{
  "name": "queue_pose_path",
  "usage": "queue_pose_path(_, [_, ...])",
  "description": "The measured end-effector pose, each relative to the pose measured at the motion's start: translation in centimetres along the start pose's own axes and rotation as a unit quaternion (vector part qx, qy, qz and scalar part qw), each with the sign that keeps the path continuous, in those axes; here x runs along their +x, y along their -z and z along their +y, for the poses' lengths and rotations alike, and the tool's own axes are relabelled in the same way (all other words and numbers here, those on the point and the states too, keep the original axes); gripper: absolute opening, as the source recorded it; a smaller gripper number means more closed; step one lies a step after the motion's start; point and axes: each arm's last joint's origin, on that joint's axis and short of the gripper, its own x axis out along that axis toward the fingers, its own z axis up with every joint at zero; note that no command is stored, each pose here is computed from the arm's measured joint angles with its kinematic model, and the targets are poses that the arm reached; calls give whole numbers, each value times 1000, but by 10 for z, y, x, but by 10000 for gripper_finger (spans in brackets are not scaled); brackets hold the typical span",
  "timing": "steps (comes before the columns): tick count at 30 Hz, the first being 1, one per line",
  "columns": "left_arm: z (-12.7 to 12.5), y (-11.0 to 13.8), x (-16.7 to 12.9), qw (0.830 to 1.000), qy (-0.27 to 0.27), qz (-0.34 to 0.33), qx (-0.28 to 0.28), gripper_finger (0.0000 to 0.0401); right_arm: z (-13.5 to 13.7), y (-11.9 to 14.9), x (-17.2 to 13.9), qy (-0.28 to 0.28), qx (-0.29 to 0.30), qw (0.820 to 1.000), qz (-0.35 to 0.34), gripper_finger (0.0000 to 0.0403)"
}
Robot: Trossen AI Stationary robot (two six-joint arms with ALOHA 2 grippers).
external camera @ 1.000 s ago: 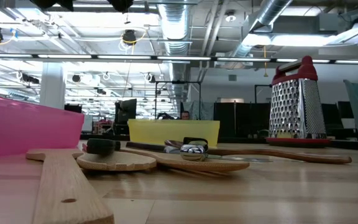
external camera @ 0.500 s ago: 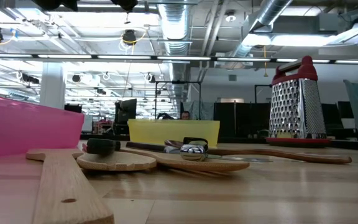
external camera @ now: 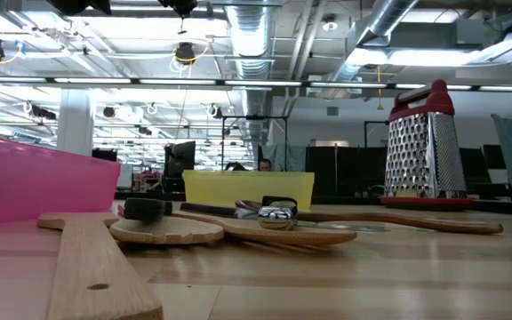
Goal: Pick & Place Kitchen Items
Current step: Put the brown spatula into the red bin
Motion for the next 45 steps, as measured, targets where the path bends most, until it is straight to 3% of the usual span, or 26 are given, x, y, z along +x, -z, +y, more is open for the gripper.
queue_pose_path(13, [2, 5, 1, 1000, -1, 8, -14, 181, -5, 2, 2, -7, 13, 1000, -18, 22])
queue_pose_path(31, [7, 2, 4, 1000, -7, 3, -14, 51, -5, 3, 2, -11, 15, 1000, -13, 25])
queue_pose_path(45, [5, 2, 4, 1000, 2, -2, -9, 33, -8, 5, 3, -7, 20, 1000, -13, 31])
